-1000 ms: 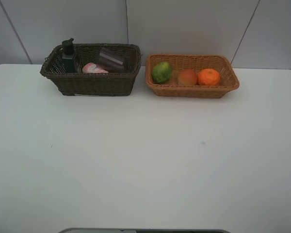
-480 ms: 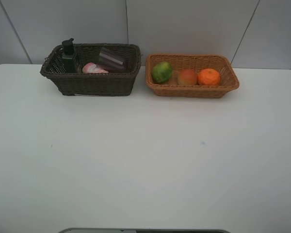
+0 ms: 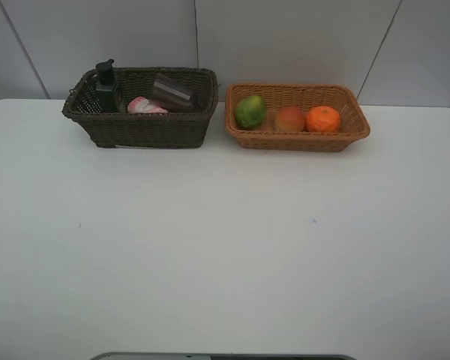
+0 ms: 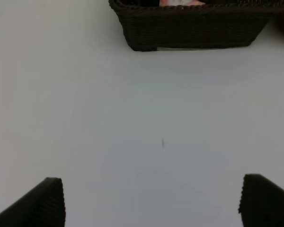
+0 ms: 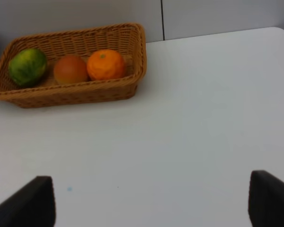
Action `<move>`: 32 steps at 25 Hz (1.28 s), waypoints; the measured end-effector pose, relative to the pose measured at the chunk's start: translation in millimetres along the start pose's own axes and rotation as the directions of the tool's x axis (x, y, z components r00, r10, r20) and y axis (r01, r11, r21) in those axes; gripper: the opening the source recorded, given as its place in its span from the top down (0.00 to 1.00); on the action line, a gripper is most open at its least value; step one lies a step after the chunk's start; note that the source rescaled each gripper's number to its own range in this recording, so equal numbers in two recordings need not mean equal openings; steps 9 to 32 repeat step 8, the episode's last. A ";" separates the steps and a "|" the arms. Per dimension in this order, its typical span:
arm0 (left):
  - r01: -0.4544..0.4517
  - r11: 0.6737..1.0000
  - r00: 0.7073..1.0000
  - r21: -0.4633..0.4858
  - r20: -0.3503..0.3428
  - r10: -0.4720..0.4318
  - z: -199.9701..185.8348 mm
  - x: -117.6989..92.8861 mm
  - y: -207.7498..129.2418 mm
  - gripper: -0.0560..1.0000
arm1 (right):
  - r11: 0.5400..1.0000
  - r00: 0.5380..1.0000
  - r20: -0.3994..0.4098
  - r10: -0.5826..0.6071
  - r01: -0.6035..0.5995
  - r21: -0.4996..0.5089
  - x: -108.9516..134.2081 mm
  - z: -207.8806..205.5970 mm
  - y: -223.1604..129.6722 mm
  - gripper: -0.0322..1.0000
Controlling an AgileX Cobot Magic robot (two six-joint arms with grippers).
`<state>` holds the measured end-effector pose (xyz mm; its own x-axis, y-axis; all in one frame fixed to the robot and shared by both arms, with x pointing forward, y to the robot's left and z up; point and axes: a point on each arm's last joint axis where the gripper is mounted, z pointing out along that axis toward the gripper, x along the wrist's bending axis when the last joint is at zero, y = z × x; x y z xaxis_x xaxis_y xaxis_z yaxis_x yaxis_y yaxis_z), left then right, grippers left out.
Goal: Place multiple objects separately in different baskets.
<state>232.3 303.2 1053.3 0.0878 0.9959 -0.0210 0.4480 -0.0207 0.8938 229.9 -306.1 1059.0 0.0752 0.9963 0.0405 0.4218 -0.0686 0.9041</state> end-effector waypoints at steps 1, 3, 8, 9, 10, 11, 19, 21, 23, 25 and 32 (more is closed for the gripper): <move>0.000 1.000 1.000 0.000 0.000 0.000 0.0 0.0 0.0 0.05 | 1.000 1.000 0.000 0.000 0.000 0.000 0.0 0.0 0.0 0.22; 0.000 1.000 1.000 0.000 0.000 0.000 0.0 0.0 0.0 0.05 | 1.000 1.000 0.000 0.000 0.000 0.000 0.0 0.0 0.0 0.22; 0.000 1.000 1.000 0.000 0.000 0.000 0.0 0.0 0.0 0.05 | 1.000 1.000 0.000 0.000 0.000 0.000 0.0 0.0 0.0 0.22; 0.000 1.000 1.000 0.000 0.000 0.000 0.0 0.0 0.0 0.05 | 1.000 1.000 0.000 0.000 0.000 0.000 0.0 0.0 0.0 0.22; 0.000 1.000 1.000 0.000 0.000 0.000 0.0 0.0 0.0 0.05 | 1.000 1.000 0.000 0.000 0.000 0.000 0.0 0.0 0.0 0.22; 0.000 1.000 1.000 0.000 0.000 0.000 0.0 0.0 0.0 0.05 | 1.000 1.000 0.000 0.000 0.000 0.000 0.0 0.0 0.0 0.22; 0.000 1.000 1.000 0.000 0.000 0.000 0.0 0.0 0.0 0.05 | 1.000 1.000 0.000 0.000 0.000 0.000 0.0 0.0 0.0 0.22; 0.000 1.000 1.000 0.000 0.000 0.000 0.0 0.0 0.0 0.05 | 1.000 1.000 0.000 0.000 0.000 0.000 0.0 0.0 0.0 0.22; 0.000 1.000 1.000 0.000 0.000 0.000 0.0 0.0 0.0 0.05 | 1.000 1.000 0.000 0.000 0.000 0.000 0.0 0.0 0.0 0.22; 0.000 1.000 1.000 0.000 0.000 0.000 0.0 0.0 0.0 0.05 | 1.000 1.000 0.000 0.000 0.000 0.000 0.0 0.0 0.0 0.22; 0.000 1.000 1.000 0.000 0.000 0.000 0.0 0.0 0.0 0.05 | 1.000 1.000 0.000 0.000 0.000 0.000 0.0 0.0 0.0 0.22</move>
